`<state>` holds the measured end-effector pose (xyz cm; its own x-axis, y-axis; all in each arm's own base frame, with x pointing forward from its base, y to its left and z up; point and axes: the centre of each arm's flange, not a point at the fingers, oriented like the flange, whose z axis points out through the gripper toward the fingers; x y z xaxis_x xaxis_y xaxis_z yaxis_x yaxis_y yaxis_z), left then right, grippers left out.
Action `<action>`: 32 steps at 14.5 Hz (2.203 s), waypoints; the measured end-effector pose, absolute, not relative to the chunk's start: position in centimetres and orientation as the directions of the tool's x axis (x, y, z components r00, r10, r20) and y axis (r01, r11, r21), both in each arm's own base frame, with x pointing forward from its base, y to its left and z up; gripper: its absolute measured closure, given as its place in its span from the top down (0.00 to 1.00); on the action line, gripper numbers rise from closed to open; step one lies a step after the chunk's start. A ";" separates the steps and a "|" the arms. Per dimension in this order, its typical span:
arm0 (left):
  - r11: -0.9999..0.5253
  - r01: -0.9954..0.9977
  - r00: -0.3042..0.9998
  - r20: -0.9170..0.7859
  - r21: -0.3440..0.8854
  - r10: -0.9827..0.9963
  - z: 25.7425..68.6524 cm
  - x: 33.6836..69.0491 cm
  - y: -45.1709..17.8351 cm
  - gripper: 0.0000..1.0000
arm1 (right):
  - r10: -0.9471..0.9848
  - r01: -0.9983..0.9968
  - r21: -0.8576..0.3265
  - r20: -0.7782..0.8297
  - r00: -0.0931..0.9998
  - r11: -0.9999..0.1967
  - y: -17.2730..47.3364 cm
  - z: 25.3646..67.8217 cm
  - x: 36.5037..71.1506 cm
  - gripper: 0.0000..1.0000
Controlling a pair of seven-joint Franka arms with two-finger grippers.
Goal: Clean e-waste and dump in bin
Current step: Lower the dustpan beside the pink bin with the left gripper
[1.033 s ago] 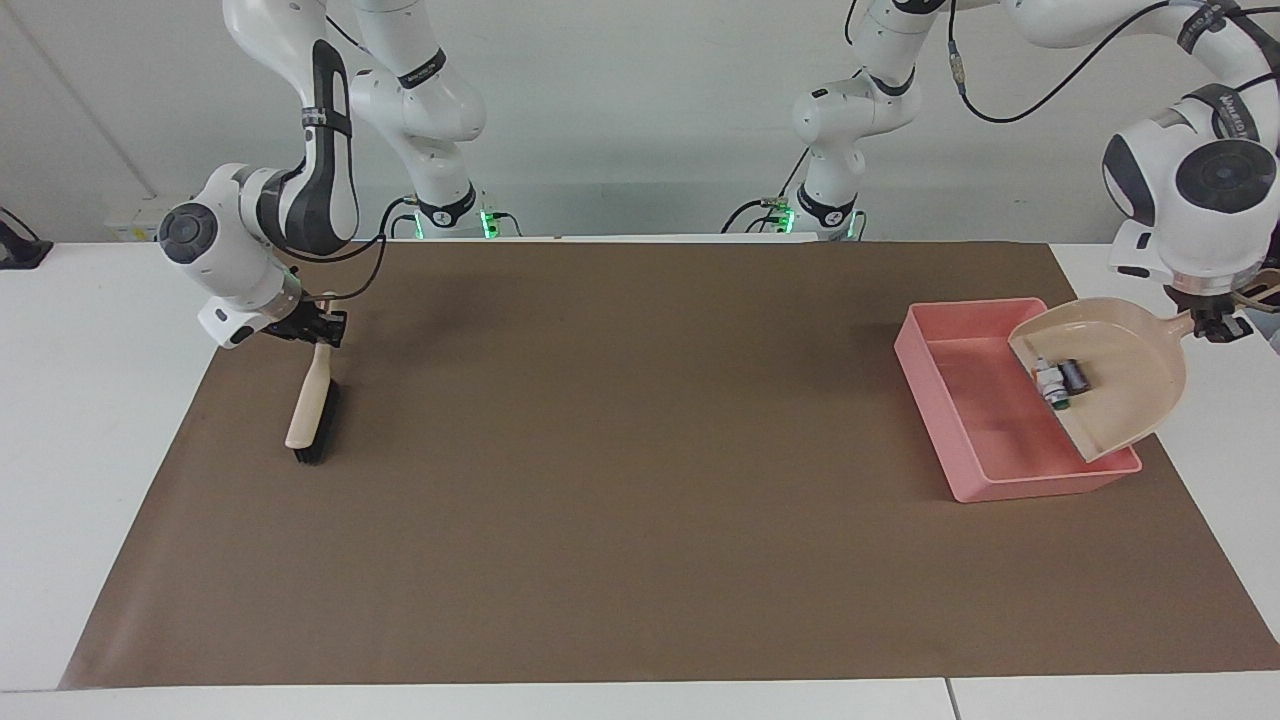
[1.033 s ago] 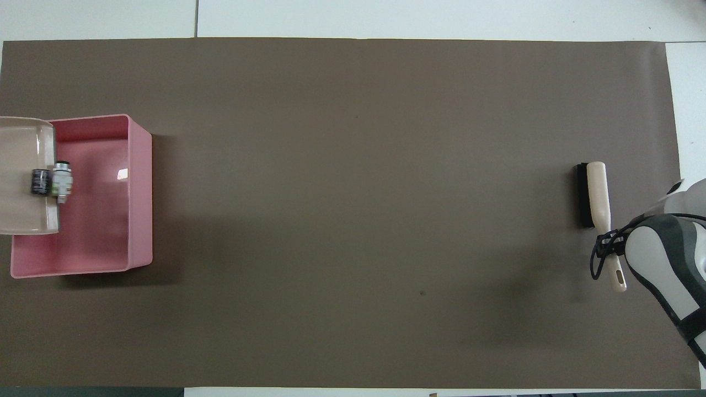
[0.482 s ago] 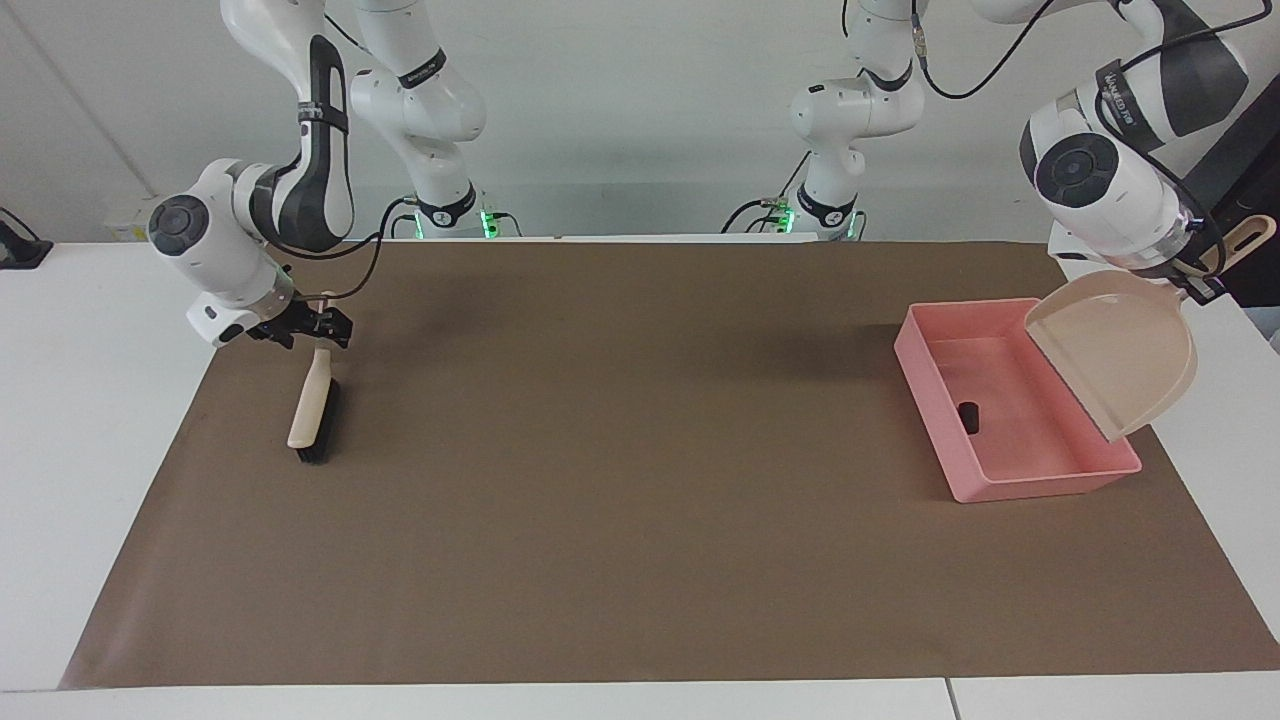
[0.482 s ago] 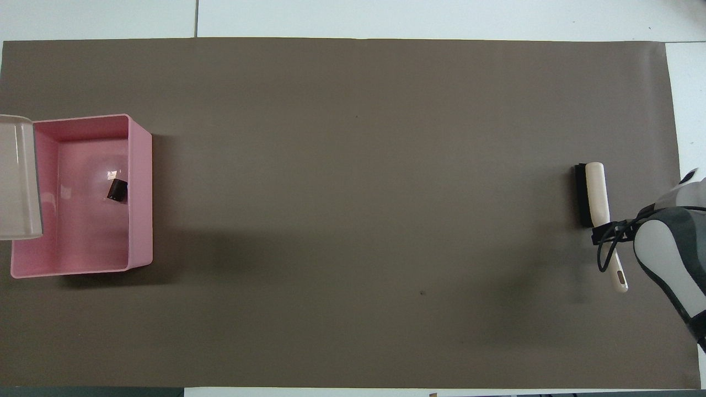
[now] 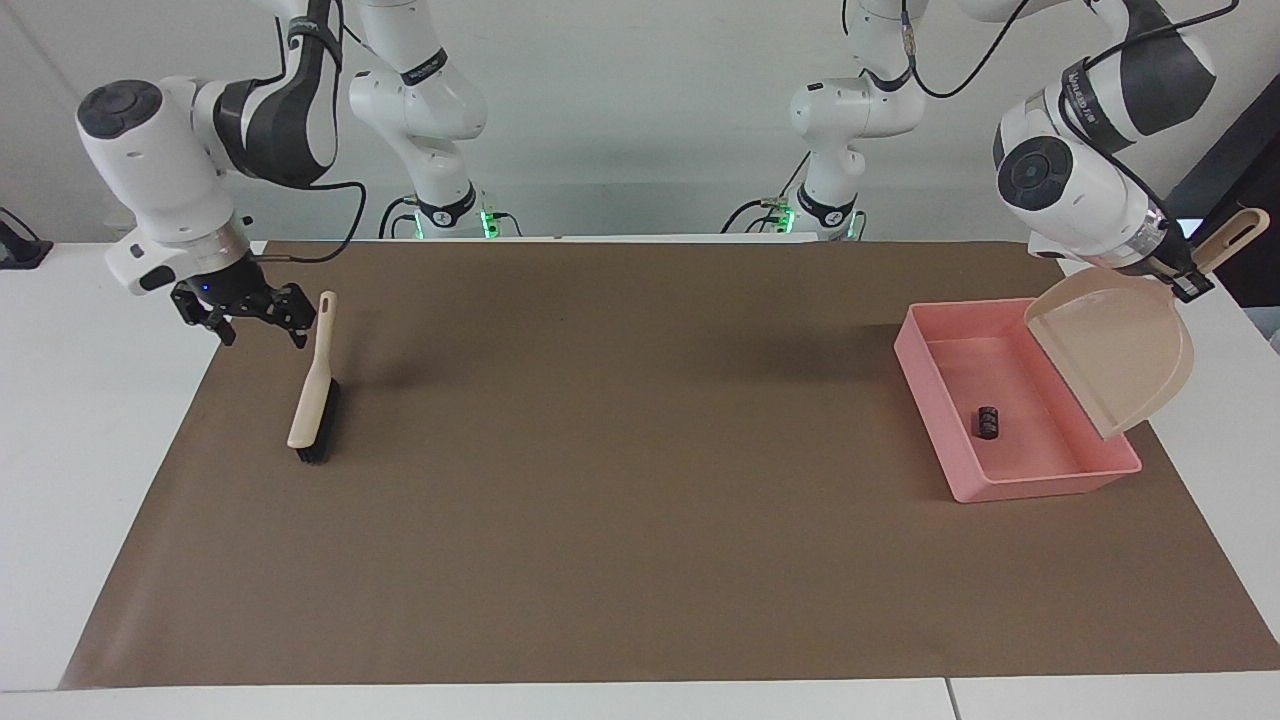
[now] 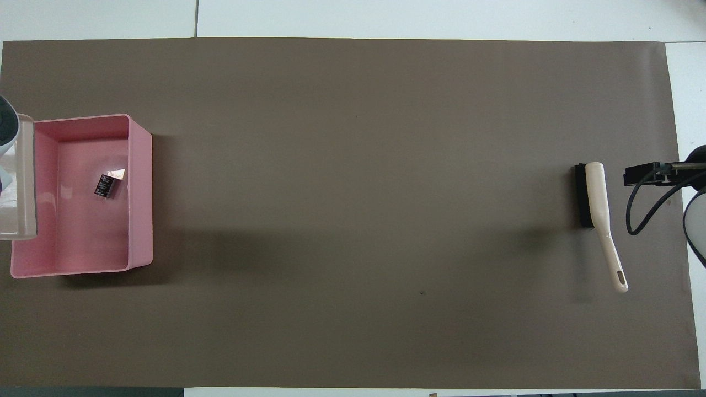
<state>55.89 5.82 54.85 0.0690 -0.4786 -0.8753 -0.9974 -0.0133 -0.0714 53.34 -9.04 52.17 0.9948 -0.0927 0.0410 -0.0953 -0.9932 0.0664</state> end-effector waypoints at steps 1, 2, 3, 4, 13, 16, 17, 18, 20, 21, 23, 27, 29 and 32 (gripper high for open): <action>-0.013 -0.997 0.072 -0.877 -0.075 -0.476 55.1 55.9 5.8 0.32 | -0.133 -0.134 0.065 0.031 0.991 -0.989 -8.3 54.1 53.4 1.00; -0.011 -0.997 0.077 -0.875 -0.082 -0.477 55.4 55.9 5.7 0.32 | -0.166 -0.167 0.065 0.022 0.986 -0.984 -7.5 56.2 53.3 1.00; -0.012 -0.996 0.085 -0.867 -0.091 -0.491 55.7 55.9 5.5 0.32 | -0.184 -0.185 0.066 0.013 0.983 -0.981 -6.8 58.3 53.2 1.00; -0.020 -0.995 0.098 -0.843 -0.103 -0.529 55.9 56.0 5.1 0.32 | -0.197 -0.196 0.068 -0.002 0.980 -0.978 -6.4 60.5 52.8 1.00; 0.048 -0.993 0.005 -0.437 -0.109 -0.900 54.9 59.0 -0.2 0.32 | -0.239 -0.235 0.072 -0.062 0.969 -0.969 -4.4 62.1 53.0 1.00; 0.062 -0.996 -0.039 -0.315 -0.063 -0.948 51.7 58.7 -5.3 0.32 | -0.230 -0.226 0.071 -0.055 0.972 -0.972 -3.9 62.1 53.1 1.00; 0.048 -0.998 -0.035 -0.288 -0.041 -0.957 49.7 58.1 -7.1 0.32 | -0.227 -0.223 0.071 -0.055 0.972 -0.972 -3.7 62.2 53.1 1.00; 0.032 -0.999 -0.024 -0.269 -0.023 -0.963 47.6 57.4 -8.7 0.32 | -0.226 -0.222 0.071 -0.054 0.973 -0.972 -3.7 62.2 53.1 1.00; 0.017 -1.000 -0.021 -0.229 0.023 -0.973 43.4 55.9 -11.6 0.32 | -0.211 -0.207 0.068 -0.055 0.976 -0.976 -3.6 62.2 53.1 1.00; 0.029 -0.999 -0.035 -0.216 0.032 -0.976 41.7 55.3 -12.9 0.32 | -0.198 -0.195 0.066 -0.053 0.979 -0.979 -3.6 62.2 53.1 1.00; 0.048 -0.998 -0.053 -0.203 0.030 -0.978 38.9 54.3 -15.0 0.32 | -0.181 -0.178 0.064 -0.051 0.982 -0.982 -3.6 62.3 53.1 1.00; 0.064 -0.998 -0.065 -0.184 0.010 -0.981 35.5 52.9 -16.2 0.32 | -0.161 -0.158 0.062 -0.041 0.986 -0.985 -3.6 62.5 53.3 1.00; 0.065 -0.998 -0.065 -0.181 0.007 -0.981 35.1 52.7 -16.1 0.32 | -0.143 -0.140 0.061 -0.038 0.989 -0.988 -3.6 62.8 53.3 1.00; 0.089 -0.996 -0.088 -0.179 0.005 -0.980 35.1 52.5 -16.8 0.48 | -0.134 -0.131 0.061 -0.049 0.990 -0.989 -3.6 63.2 53.0 1.00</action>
